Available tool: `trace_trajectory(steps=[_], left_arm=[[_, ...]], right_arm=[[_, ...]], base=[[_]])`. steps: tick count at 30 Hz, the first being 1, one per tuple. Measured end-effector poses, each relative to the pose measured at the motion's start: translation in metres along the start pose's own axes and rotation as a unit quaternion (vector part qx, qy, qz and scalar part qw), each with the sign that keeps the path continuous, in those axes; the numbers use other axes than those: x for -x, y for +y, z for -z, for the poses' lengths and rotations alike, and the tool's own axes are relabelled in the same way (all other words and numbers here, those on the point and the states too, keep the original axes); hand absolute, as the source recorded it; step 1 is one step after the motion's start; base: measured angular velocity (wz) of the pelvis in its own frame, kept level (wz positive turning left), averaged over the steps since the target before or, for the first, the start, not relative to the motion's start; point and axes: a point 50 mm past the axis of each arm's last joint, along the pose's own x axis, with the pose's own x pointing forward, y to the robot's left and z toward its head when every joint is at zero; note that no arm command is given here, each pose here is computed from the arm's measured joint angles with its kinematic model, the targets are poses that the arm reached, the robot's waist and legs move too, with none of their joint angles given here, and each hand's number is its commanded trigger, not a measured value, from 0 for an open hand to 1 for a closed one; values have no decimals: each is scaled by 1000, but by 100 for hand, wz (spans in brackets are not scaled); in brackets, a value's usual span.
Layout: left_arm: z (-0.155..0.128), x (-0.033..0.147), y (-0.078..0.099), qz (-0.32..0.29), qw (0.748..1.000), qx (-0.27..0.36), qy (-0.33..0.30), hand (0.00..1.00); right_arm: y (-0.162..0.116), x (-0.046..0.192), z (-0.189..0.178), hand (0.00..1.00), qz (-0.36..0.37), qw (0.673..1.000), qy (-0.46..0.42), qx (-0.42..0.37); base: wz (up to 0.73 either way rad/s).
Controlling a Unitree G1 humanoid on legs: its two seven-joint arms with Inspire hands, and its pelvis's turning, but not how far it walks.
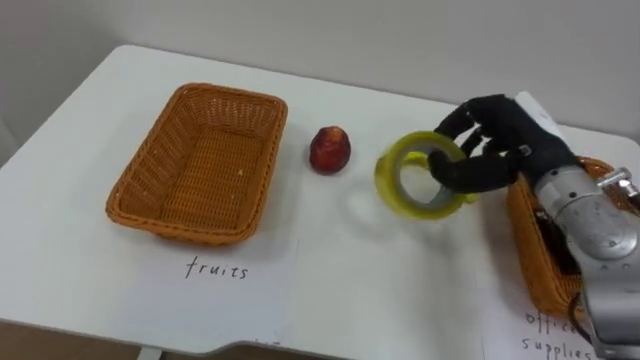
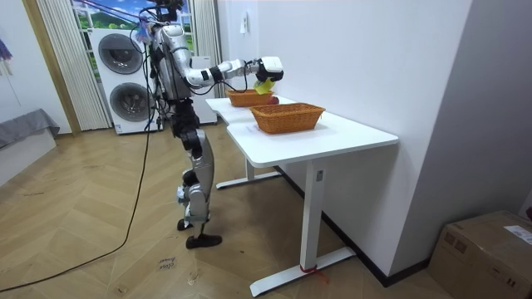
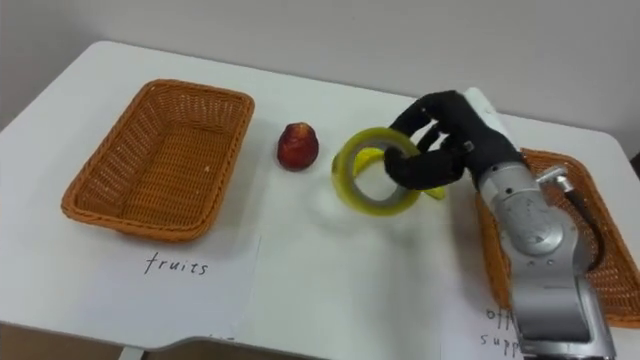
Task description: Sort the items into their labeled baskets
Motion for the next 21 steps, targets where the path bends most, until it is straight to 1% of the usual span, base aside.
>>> trace_trajectory(steps=[3, 7, 12, 15, 21], left_arm=[[4, 1, -1, 2, 1000, -1, 5, 0], [13, 3, -1, 2, 1000, -5, 15, 0], [21, 5, 0, 5, 1000, -7, 19, 0], [22, 4, 2, 8, 1000, -9, 20, 0], [24, 4, 3, 14, 1000, -10, 22, 0]], right_arm=[[-7, 5, 6, 100, 41, 999, 4, -23], [-9, 6, 8, 100, 69, 997, 6, -37], [-19, 7, 8, 100, 115, 991, -3, -69], [-24, 8, 8, 100, 129, 989, -6, -68], [-26, 11, 11, 100, 145, 987, -11, -71]], base=[[0], [0], [0], [0], [-1]])
